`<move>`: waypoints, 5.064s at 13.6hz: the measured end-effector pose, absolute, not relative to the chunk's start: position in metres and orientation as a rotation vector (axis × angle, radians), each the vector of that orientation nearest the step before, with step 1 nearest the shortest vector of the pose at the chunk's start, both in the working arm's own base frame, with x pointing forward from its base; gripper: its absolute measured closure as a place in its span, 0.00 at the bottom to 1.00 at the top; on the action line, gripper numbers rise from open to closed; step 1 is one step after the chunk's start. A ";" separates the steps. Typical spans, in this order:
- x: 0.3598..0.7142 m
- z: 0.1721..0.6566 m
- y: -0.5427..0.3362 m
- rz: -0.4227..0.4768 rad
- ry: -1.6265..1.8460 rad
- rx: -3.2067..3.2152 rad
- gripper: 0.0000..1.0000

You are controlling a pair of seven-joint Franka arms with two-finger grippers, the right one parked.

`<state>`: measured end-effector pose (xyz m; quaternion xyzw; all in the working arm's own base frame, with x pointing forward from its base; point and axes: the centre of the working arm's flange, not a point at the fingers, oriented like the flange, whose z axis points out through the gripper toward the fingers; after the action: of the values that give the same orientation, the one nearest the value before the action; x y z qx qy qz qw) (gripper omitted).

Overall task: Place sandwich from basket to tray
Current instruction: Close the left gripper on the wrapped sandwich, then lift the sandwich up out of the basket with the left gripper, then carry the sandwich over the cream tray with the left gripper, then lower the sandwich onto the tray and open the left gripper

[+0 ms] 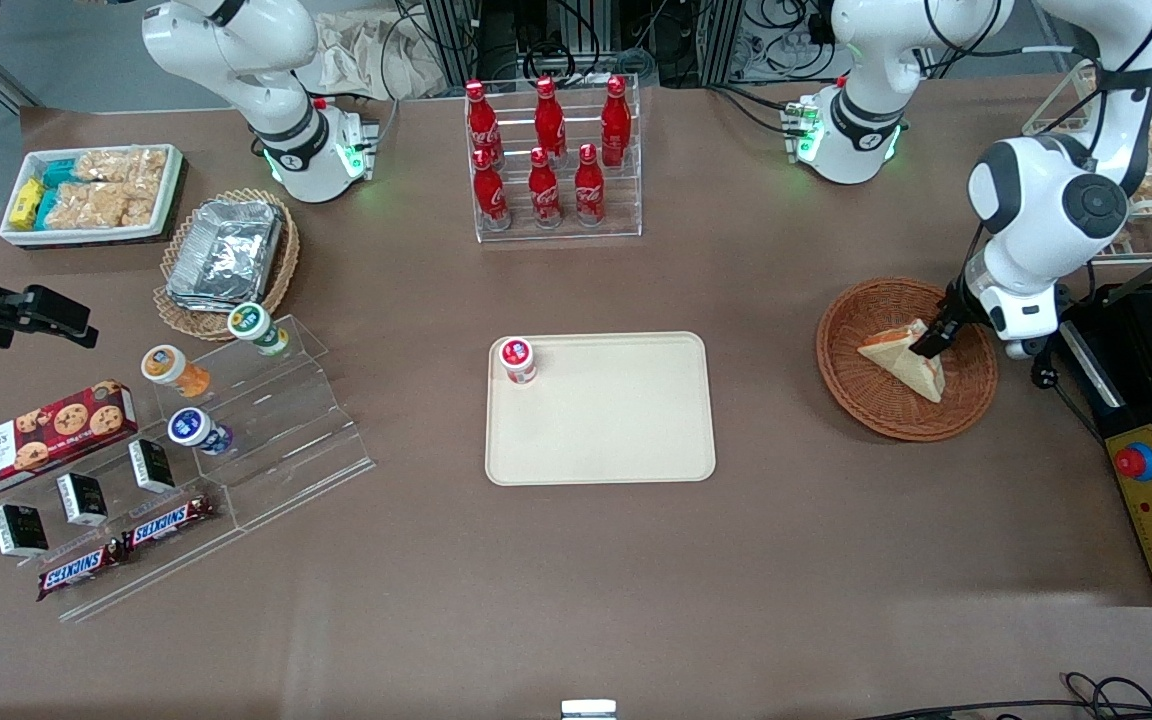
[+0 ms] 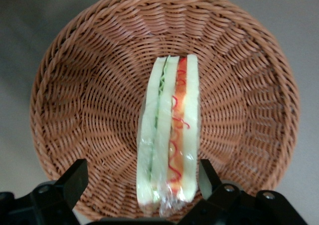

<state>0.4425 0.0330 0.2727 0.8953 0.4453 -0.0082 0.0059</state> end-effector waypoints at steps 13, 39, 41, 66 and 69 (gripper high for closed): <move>0.445 0.243 0.031 -0.014 1.449 2.758 0.63; 0.483 0.520 -0.289 -0.299 0.210 3.239 0.79; 0.492 0.481 -0.314 -0.290 0.169 3.239 0.79; 0.531 0.232 -0.391 -0.136 -0.068 3.259 0.03; 0.545 0.257 -0.392 -0.089 -0.012 3.251 0.00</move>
<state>0.5452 -0.3924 0.2572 0.9981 -0.0037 -0.0273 -0.0555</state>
